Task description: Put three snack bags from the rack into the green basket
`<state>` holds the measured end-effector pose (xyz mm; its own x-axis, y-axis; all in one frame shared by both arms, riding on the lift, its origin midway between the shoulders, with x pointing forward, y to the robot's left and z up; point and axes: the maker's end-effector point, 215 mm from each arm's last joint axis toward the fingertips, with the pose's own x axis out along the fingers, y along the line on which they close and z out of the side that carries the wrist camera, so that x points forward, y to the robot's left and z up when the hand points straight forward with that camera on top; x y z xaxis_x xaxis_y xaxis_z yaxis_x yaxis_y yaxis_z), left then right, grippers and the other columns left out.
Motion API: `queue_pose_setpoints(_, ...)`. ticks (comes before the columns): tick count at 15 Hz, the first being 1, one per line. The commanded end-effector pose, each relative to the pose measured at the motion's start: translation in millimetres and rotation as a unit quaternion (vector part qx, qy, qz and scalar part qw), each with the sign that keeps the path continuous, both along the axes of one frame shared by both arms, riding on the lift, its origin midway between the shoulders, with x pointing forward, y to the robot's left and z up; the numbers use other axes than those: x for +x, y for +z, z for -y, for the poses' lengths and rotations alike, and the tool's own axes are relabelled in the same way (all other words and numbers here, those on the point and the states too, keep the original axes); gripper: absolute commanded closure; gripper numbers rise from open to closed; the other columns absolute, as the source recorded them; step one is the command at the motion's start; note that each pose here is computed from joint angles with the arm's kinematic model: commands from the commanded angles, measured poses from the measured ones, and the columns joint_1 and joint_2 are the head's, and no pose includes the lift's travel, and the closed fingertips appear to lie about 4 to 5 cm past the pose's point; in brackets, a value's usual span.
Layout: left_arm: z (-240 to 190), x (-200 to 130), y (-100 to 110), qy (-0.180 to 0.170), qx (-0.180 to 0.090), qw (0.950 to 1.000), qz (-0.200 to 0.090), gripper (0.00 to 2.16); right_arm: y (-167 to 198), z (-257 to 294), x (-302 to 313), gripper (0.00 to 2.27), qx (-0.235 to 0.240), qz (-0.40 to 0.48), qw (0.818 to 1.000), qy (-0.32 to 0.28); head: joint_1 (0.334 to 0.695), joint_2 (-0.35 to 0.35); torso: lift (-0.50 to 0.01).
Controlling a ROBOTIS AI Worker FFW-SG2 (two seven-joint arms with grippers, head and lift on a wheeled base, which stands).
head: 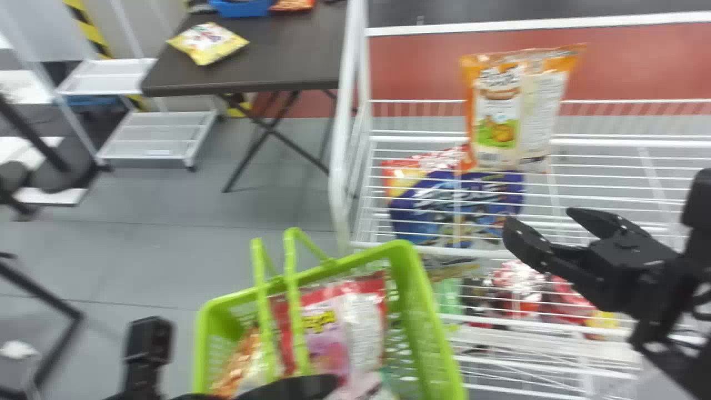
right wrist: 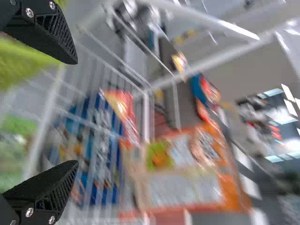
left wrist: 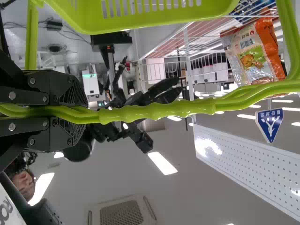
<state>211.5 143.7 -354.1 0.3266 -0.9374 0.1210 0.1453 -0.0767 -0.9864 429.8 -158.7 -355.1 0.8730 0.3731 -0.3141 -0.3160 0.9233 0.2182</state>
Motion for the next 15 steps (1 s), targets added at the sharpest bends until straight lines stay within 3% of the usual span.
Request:
queue_pose_setpoints(1, -1.3, -1.9, -0.9, 0.002, -0.006, 1.0000, -0.005, 2.15, 7.4, 39.3, -1.6, 0.04, -0.014, 0.105, 0.993, -0.056, 0.695, -0.001, 0.000)
queue_pose_setpoints(2, -1.2, -2.1, -2.0, 0.003, -0.008, 0.9999, -0.007, 2.15, -0.9, 48.5, -11.0, 0.05, -0.011, 0.118, 0.990, -0.078, 0.695, -0.058, 0.000)
queue_pose_setpoints(4, 0.2, -2.8, -2.4, 0.002, -0.008, 0.9999, -0.008, 2.15, -21.6, 52.8, -27.5, 0.05, -0.056, 0.117, 0.988, -0.079, 0.695, -0.098, 0.000)
queue_pose_setpoints(6, 2.8, -4.7, -5.5, 0.002, -0.013, 0.9998, -0.015, 2.15, -39.2, 54.1, -42.1, 0.05, -0.062, 0.098, 0.990, -0.076, 0.695, -0.126, 0.000)
queue_pose_setpoints(15, 2.4, -13.7, -7.4, 0.000, -0.013, 0.9996, -0.023, 2.15, -43.5, 56.7, -52.9, 0.07, -0.061, 0.091, 0.991, -0.079, 0.695, -0.154, 0.000)
